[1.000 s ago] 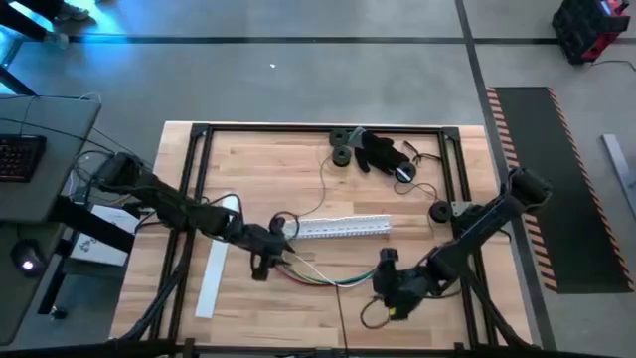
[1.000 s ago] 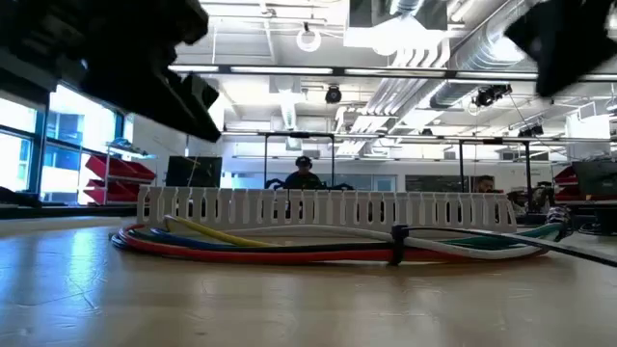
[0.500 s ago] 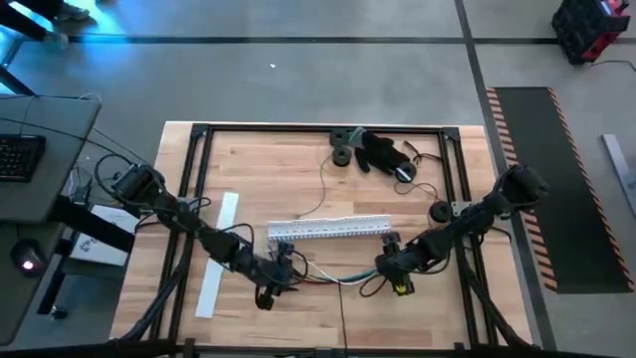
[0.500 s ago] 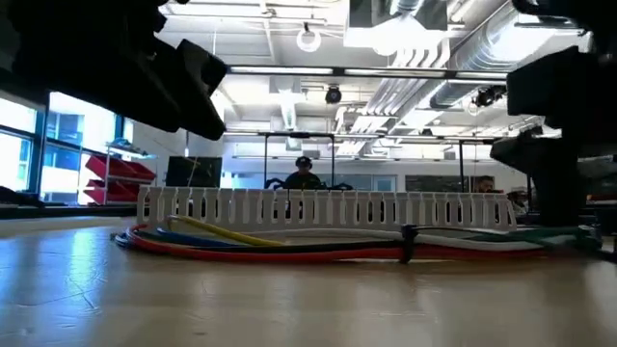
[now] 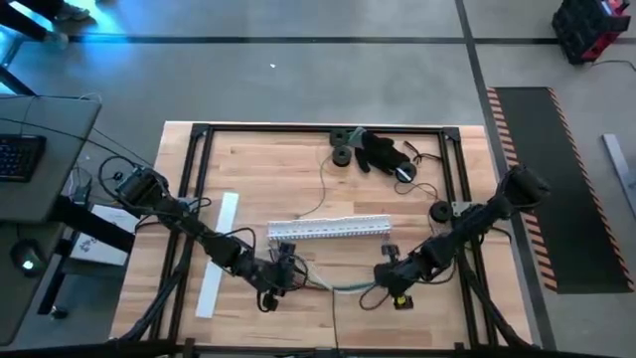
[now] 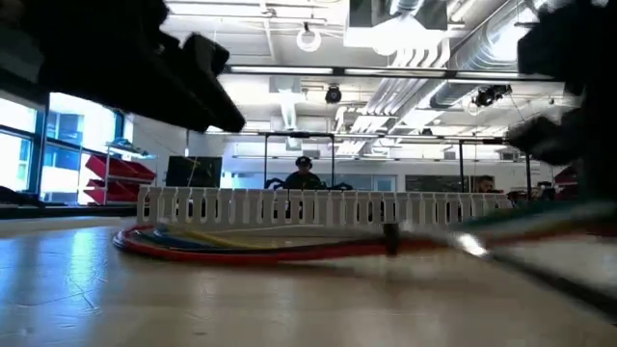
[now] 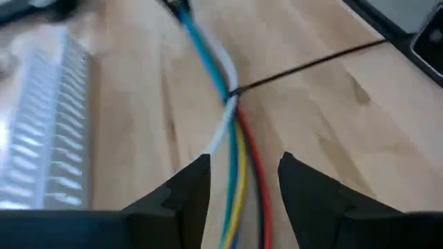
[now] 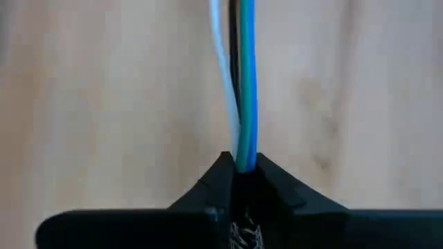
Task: Ziptie cables
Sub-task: Put the wrapped cable wire into the white cable duct
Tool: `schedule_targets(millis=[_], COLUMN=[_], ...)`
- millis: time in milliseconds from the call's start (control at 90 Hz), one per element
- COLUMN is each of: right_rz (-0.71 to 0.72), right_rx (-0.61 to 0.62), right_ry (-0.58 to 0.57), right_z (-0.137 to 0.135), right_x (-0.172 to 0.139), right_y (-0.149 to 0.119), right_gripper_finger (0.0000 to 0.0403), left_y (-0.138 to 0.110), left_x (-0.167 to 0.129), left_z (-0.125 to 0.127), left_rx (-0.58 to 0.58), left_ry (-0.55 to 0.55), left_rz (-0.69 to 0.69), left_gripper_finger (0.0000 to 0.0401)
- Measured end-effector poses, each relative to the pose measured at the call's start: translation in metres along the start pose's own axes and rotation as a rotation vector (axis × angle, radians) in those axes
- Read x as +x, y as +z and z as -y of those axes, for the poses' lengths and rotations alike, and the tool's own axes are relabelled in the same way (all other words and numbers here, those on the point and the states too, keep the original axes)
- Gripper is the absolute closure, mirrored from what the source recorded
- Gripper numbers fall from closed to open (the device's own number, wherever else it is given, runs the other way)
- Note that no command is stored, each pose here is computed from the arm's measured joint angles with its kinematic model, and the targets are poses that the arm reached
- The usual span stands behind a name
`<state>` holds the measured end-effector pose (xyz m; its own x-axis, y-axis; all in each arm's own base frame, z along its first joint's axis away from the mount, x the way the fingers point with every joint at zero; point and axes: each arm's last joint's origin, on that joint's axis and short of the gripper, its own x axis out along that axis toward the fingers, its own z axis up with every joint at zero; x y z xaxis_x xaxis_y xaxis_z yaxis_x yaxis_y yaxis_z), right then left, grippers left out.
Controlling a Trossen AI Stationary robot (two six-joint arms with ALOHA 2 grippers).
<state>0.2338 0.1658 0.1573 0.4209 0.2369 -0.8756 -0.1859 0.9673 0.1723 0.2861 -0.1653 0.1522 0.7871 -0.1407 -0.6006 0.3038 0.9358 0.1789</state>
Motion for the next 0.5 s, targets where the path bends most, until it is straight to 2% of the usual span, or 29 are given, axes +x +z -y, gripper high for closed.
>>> schedule_targets(millis=[89,300,400,500], right_rz=[0.008,0.016,0.047,0.073], right_rx=[-0.026,0.024,0.030,0.051], right_ry=[0.007,-0.015,-0.054,-0.063], right_z=[-0.006,-0.005,-0.004,-0.004], right_x=[-0.003,-0.003,-0.006,-0.010], right_y=[0.003,0.005,0.006,0.008], right_gripper_finger=[0.0389,0.0390,0.0390,0.0390], left_y=[0.000,0.007,0.007,0.010], left_x=[0.011,0.050,0.068,0.081], left_z=[-0.003,-0.014,-0.012,-0.008], left_rx=[0.023,0.019,0.030,0.036], left_ry=[-0.028,-0.072,-0.088,-0.059], left_rz=[0.018,0.011,-0.017,-0.028], left_gripper_finger=[0.0218,0.0176,0.0168,0.0167])
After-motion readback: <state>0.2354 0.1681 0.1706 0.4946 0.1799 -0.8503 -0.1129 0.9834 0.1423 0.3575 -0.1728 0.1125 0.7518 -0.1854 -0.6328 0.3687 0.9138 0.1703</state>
